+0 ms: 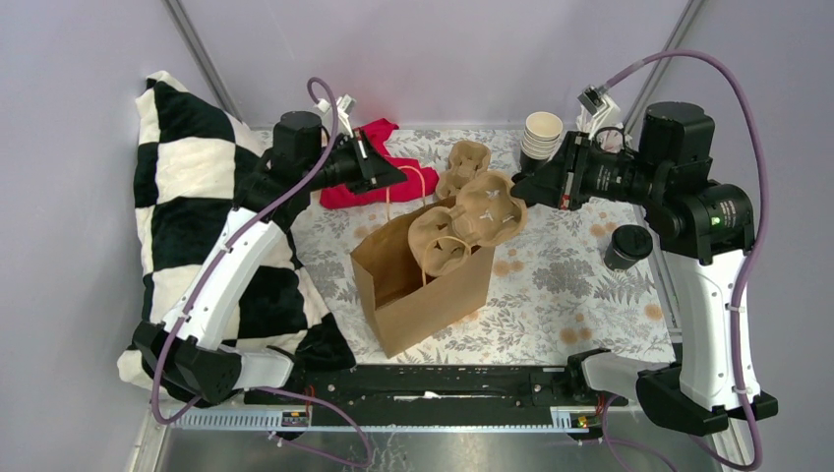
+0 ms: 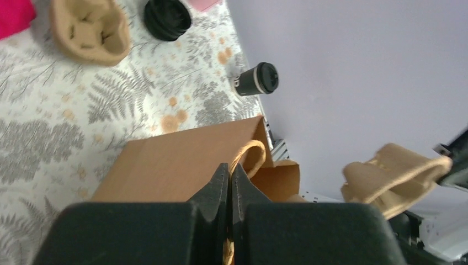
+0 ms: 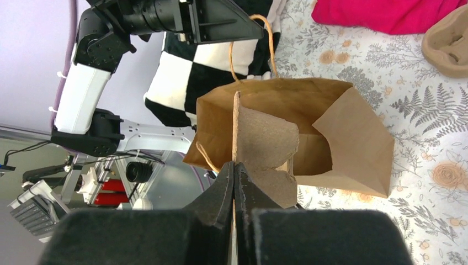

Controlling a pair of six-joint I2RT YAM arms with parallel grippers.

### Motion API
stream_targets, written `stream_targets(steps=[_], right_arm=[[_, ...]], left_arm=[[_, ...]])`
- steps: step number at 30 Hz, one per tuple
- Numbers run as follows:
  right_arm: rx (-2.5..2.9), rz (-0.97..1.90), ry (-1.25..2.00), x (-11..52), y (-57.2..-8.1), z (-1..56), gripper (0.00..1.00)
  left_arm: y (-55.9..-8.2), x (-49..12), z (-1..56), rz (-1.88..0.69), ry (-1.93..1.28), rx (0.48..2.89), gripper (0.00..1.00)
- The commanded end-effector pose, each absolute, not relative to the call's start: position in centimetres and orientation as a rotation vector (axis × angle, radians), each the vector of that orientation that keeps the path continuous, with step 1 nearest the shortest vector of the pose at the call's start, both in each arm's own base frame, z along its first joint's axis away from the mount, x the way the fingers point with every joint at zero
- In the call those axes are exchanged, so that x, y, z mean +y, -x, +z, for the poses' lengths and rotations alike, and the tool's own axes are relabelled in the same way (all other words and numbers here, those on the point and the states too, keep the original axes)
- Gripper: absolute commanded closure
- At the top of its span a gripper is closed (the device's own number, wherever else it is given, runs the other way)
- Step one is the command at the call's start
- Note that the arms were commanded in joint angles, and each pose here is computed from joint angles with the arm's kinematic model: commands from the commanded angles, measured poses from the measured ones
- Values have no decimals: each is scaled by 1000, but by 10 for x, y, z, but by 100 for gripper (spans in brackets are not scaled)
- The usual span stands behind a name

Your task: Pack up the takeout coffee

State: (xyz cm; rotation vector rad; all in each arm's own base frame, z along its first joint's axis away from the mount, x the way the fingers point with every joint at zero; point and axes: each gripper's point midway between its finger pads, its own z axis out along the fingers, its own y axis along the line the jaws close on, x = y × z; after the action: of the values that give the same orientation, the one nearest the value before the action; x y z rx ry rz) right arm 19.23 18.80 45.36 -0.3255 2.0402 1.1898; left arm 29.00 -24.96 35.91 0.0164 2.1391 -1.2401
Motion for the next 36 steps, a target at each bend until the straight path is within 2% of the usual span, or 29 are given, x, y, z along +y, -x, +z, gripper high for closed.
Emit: stream_targets(steps=[1, 9, 19, 23, 27, 36], right_arm=[[2052, 1235, 372, 191, -180, 449, 100], [2059, 1243, 314, 192, -188, 450, 100], [2073, 1009, 173, 166, -199, 438, 100], [2009, 1061, 231, 173, -197, 446, 100], [1998, 1083, 217, 177, -206, 424, 100], [1960, 1141, 255, 206, -208, 413, 100]], left_arm=[[-278, -271, 425, -1410, -232, 1878, 100], [-260, -313, 441, -1515, -300, 1801, 100], [-258, -319, 428, -1567, -251, 1821, 100], [-259, -319, 419, -1571, -220, 1846, 100], [-260, -320, 417, -1596, -171, 1864, 100], [-262, -319, 421, -1641, -17, 1864, 100]])
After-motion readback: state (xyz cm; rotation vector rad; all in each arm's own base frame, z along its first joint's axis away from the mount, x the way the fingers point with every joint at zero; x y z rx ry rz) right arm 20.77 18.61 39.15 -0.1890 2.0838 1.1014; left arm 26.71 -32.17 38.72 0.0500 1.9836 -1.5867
